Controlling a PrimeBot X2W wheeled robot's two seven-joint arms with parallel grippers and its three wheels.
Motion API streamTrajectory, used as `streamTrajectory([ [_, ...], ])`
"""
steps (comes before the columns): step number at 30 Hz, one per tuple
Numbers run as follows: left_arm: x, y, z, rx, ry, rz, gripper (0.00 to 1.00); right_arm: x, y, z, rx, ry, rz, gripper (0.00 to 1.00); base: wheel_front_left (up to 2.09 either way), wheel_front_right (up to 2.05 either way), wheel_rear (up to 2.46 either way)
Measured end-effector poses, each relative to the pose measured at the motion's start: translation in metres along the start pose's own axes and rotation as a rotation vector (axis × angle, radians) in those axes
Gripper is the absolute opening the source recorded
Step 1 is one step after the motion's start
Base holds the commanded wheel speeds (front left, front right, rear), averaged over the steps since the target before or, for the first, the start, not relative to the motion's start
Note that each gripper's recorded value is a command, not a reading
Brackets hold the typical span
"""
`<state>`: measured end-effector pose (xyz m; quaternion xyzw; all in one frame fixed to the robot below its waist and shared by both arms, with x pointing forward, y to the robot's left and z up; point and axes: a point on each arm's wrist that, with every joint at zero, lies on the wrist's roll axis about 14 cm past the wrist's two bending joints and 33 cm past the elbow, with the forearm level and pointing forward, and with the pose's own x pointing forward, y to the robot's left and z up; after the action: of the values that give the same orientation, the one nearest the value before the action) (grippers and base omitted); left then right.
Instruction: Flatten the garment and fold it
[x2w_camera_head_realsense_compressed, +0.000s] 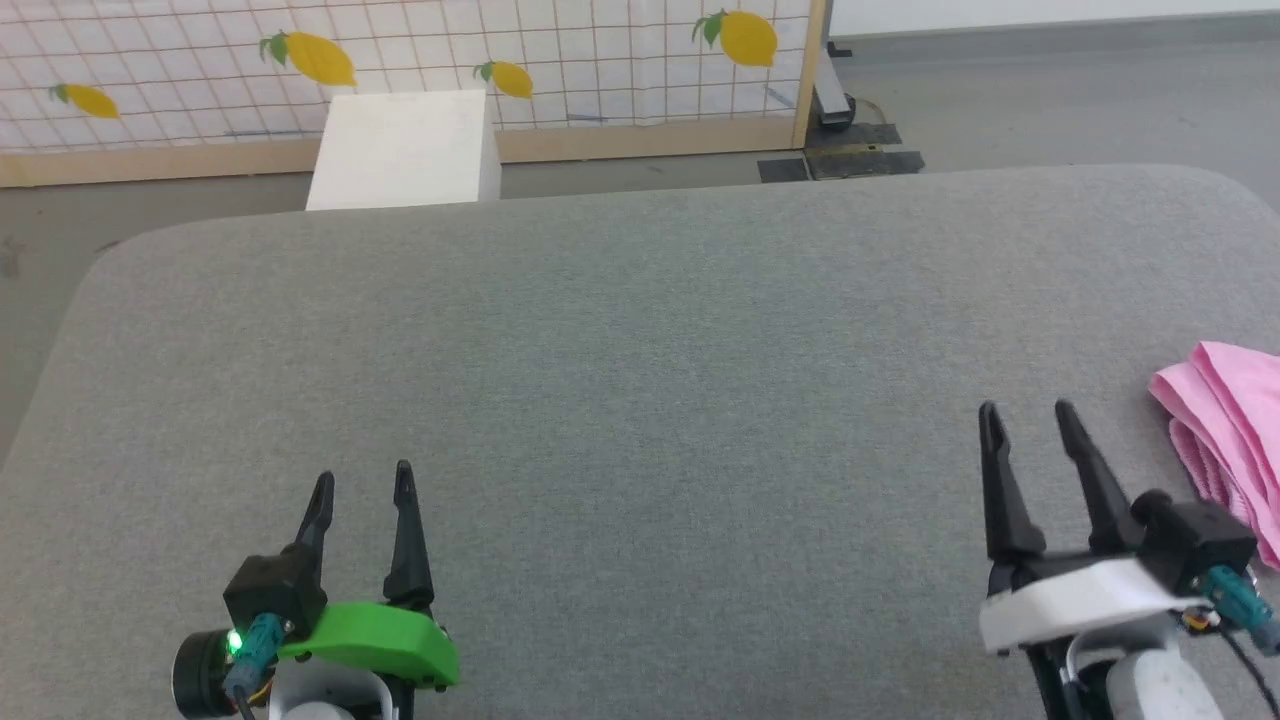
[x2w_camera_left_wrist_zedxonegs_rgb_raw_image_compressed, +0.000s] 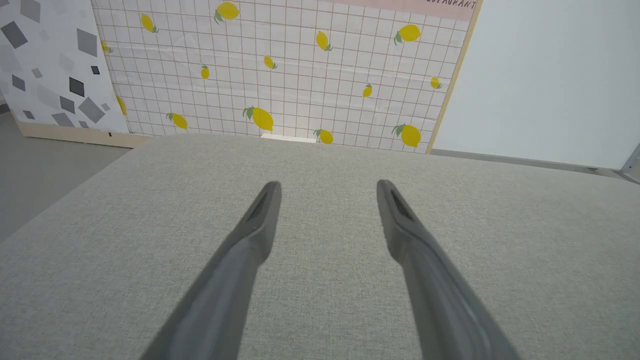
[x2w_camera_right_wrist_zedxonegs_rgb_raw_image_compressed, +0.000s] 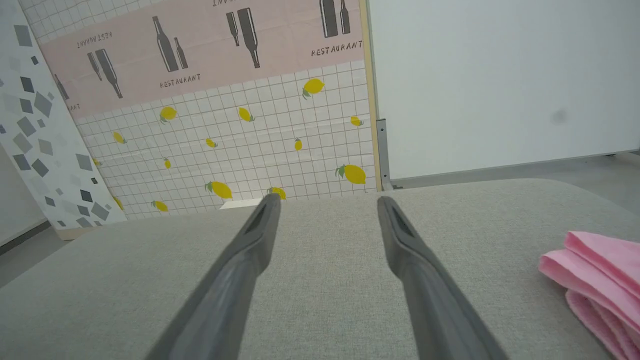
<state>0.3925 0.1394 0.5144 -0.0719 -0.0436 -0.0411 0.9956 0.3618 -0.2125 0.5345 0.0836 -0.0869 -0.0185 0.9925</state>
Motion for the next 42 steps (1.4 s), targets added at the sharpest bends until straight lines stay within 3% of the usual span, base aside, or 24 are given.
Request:
streamTrajectory([
  [12, -0.005, 0.005, -0.01, -0.007, 0.031, 0.022, 1.0, -0.01, 0.008, -0.022, 0.018, 0.069, 0.019, 1.0, 0.0, 0.0, 0.0],
  [13, -0.005, 0.005, -0.011, -0.007, 0.032, 0.022, 0.0, -0.01, 0.008, -0.023, 0.019, 0.07, 0.019, 0.0, 0.0, 0.0, 0.0],
  [42, -0.007, 0.009, -0.005, 0.021, 0.043, 0.028, 0.0, -0.004, 0.018, -0.022, -0.017, 0.095, 0.056, 0.0, 0.0, 0.0, 0.0],
])
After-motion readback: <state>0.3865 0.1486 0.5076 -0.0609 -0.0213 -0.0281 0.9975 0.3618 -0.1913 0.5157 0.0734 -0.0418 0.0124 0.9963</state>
